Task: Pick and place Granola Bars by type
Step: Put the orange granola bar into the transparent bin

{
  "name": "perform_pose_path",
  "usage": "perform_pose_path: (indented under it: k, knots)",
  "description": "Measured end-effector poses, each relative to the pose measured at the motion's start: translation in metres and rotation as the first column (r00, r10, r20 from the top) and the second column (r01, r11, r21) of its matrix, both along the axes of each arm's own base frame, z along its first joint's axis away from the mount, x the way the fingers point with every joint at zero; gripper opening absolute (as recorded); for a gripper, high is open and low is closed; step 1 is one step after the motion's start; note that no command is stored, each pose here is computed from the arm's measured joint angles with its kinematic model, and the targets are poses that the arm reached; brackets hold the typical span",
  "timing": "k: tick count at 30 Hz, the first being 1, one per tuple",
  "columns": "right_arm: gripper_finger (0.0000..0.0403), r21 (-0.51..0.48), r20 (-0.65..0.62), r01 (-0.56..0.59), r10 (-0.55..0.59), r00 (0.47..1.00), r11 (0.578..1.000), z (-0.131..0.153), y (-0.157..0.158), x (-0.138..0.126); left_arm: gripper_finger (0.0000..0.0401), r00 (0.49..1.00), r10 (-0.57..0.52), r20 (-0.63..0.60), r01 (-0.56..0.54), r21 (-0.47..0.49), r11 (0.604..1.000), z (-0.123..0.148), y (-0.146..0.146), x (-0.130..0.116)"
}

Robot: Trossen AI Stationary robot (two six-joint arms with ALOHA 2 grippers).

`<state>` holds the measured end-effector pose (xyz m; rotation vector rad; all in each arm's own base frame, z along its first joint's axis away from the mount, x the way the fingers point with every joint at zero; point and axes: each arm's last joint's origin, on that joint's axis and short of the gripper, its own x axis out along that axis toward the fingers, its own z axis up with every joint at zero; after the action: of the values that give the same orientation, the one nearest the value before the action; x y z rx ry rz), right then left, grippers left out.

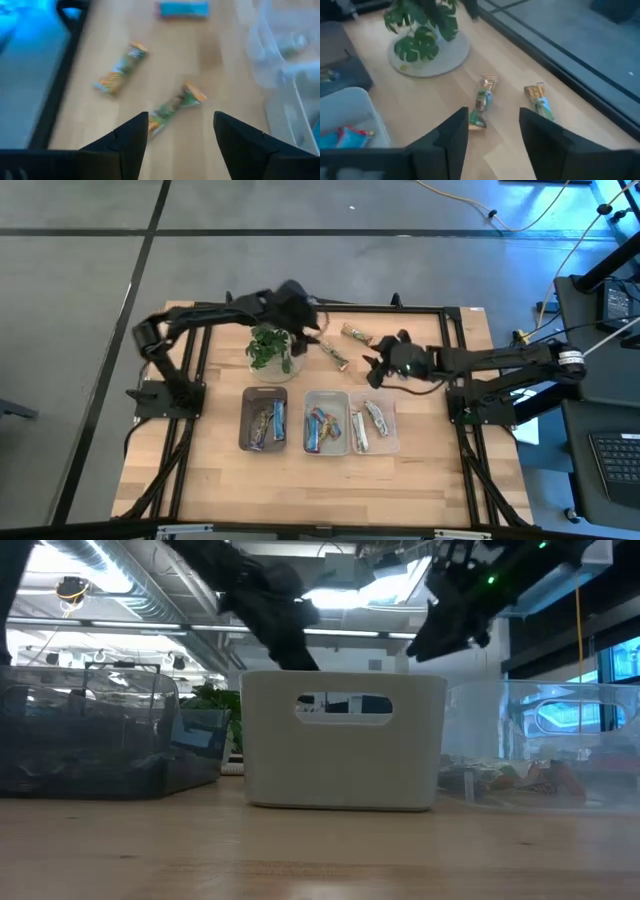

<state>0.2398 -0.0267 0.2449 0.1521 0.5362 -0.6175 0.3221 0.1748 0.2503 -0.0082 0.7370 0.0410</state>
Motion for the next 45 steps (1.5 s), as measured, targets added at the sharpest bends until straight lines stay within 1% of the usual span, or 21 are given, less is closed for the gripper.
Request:
perform_pose_path:
  k: [2, 4, 6, 8, 11, 13, 17, 19, 23, 26, 28, 30, 33, 36, 39, 45]
  knots:
    - [0.0179, 0.020, 0.013, -0.029, 0.029, 0.999, 0.999, -0.003, -0.012, 0.006, 0.0217, 0.993, 0.079, 0.084, -0.077, -0.018, 0.997, 0.003, 0.004, -0.018]
    - [0.0179, 0.018, -0.001, -0.061, 0.061, 0.998, 0.998, -0.009, -0.024, 0.013, 0.0217, 0.972, 0.159, 0.170, -0.160, -0.008, 0.987, 0.003, 0.003, -0.036]
    - [0.0179, 0.021, -0.017, -0.111, 0.111, 0.994, 0.994, -0.019, -0.034, 0.022, 0.0217, 0.939, 0.224, 0.259, -0.238, 0.023, 0.971, 0.001, -0.003, -0.054]
    - [0.0179, 0.021, -0.010, -0.159, 0.159, 0.987, 0.987, -0.029, -0.043, 0.032, 0.0217, 0.892, 0.269, 0.364, -0.309, 0.054, 0.950, -0.002, -0.012, -0.069]
    - [0.0179, 0.021, -0.019, -0.215, 0.215, 0.976, 0.976, -0.047, -0.053, 0.045, 0.0217, 0.808, 0.299, 0.508, -0.373, 0.049, 0.926, -0.007, -0.027, -0.090]
    - [0.0179, 0.023, -0.026, -0.225, 0.225, 0.974, 0.974, -0.060, -0.056, 0.053, 0.0217, 0.757, 0.303, 0.578, -0.397, 0.039, 0.917, -0.010, -0.037, -0.103]
    - [0.0179, 0.042, -0.024, -0.216, 0.217, 0.976, 0.976, -0.081, -0.063, 0.066, 0.0217, 0.709, 0.299, 0.638, -0.401, 0.017, 0.916, -0.016, -0.050, -0.123]
    - [0.0181, 0.053, -0.049, -0.214, 0.217, 0.975, 0.975, -0.089, -0.065, 0.071, 0.0217, 0.691, 0.298, 0.659, -0.406, 0.012, 0.914, -0.015, -0.053, -0.128]
    - [0.0203, 0.049, -0.081, -0.186, 0.190, 0.978, 0.981, -0.101, -0.073, 0.083, 0.0217, 0.685, 0.323, 0.652, -0.406, -0.026, 0.913, -0.015, -0.057, -0.135]
    - [0.0235, 0.034, -0.116, -0.161, 0.164, 0.980, 0.986, -0.110, -0.081, 0.091, 0.0217, 0.687, 0.330, 0.647, -0.394, -0.050, 0.918, -0.015, -0.058, -0.135]
    - [0.0257, 0.041, -0.127, -0.149, 0.153, 0.980, 0.988, -0.115, -0.085, 0.096, 0.0217, 0.689, 0.328, 0.646, -0.387, -0.053, 0.920, -0.016, -0.059, -0.134]
    - [0.0275, 0.062, -0.135, -0.130, 0.137, 0.981, 0.990, -0.121, -0.088, 0.097, 0.0217, 0.695, 0.328, 0.640, -0.384, -0.055, 0.922, -0.016, -0.059, -0.134]
    - [0.0292, 0.065, -0.155, -0.131, 0.139, 0.978, 0.989, -0.128, -0.090, 0.099, 0.0217, 0.714, 0.331, 0.617, -0.376, -0.061, 0.925, -0.019, -0.060, -0.133]
    - [0.0299, 0.084, -0.160, -0.113, 0.125, 0.979, 0.990, -0.132, -0.090, 0.099, 0.0217, 0.744, 0.345, 0.572, -0.374, -0.070, 0.925, -0.025, -0.061, -0.133]
    - [0.0300, 0.107, -0.171, -0.097, 0.115, 0.979, 0.990, -0.139, -0.090, 0.099, 0.0217, 0.764, 0.355, 0.540, -0.375, -0.077, 0.924, -0.029, -0.062, -0.133]
    - [0.0296, 0.157, -0.174, -0.063, 0.090, 0.981, 0.986, -0.150, -0.090, 0.099, 0.0217, 0.768, 0.357, 0.531, -0.375, -0.078, 0.924, -0.030, -0.062, -0.133]
